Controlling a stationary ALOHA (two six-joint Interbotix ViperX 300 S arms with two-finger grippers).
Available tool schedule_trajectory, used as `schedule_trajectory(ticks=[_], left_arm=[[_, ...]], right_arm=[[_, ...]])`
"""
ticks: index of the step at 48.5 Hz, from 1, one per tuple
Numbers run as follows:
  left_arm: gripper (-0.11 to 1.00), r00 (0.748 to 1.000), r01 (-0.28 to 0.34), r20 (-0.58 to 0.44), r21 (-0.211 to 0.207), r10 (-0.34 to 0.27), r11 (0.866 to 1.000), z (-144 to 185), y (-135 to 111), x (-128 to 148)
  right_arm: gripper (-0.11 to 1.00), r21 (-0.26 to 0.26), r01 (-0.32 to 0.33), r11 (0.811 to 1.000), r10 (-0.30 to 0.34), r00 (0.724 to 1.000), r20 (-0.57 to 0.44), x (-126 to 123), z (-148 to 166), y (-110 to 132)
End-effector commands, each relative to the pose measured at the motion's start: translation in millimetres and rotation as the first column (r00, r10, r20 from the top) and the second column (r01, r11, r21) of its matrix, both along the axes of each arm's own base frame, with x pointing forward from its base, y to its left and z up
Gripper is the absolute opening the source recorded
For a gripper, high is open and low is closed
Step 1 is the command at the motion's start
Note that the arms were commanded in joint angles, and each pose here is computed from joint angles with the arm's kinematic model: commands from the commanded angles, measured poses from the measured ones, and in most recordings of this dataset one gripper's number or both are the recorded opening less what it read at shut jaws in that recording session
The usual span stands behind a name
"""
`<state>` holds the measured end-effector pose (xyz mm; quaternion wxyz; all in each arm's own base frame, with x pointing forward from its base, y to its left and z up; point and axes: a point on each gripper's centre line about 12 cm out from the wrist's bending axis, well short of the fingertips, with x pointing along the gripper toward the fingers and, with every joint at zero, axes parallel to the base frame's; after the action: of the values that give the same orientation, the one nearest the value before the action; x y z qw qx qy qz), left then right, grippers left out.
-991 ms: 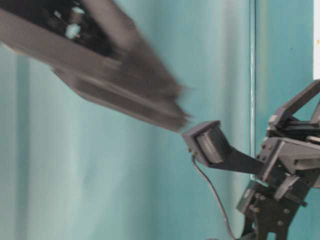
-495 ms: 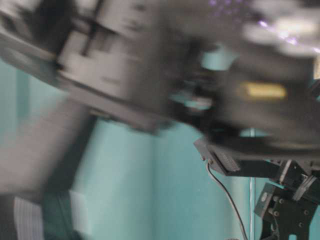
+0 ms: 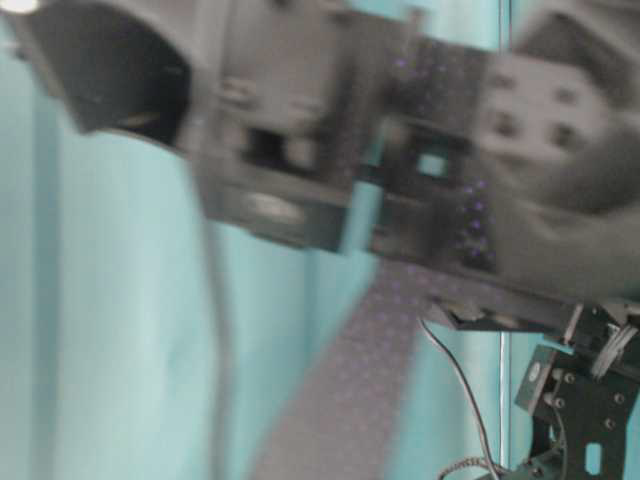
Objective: Move the wooden board into place and insert the rod into its hole.
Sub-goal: 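Set the strip down horizontally and move the right gripper over the dowel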
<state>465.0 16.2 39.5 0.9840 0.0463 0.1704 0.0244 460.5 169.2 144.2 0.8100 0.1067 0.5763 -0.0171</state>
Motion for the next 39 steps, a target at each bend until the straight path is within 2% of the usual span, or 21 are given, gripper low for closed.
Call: schedule_trajectory(ticks=[1,7,27,39], left_arm=[[0.77,1.000,-0.026,-0.002,0.006,0.026,1.000,-2.7,12.5,3.1],[0.77,1.000,-0.027,-0.002,0.005,0.027,1.000,-3.1,12.7,3.4],[0.77,1.000,-0.027,-0.005,0.004,0.027,1.000,-3.8,12.5,2.5],[0.77,1.000,-0.028,-0.003,0.003,0.028,1.000,-3.1,12.6,2.6]], right_arm=[[0.87,0.014,-0.003,1.000,0.002,0.997,0.072,9.2,13.8,2.1],[0.87,0.006,-0.011,1.000,0.010,0.995,0.098,14.0,7.3,2.5],[0.84,-0.011,-0.012,1.000,0.013,0.998,0.060,12.9,-12.1,1.8],[0.69,-0.012,-0.007,1.000,0.008,0.999,0.044,10.7,-17.7,1.9]])
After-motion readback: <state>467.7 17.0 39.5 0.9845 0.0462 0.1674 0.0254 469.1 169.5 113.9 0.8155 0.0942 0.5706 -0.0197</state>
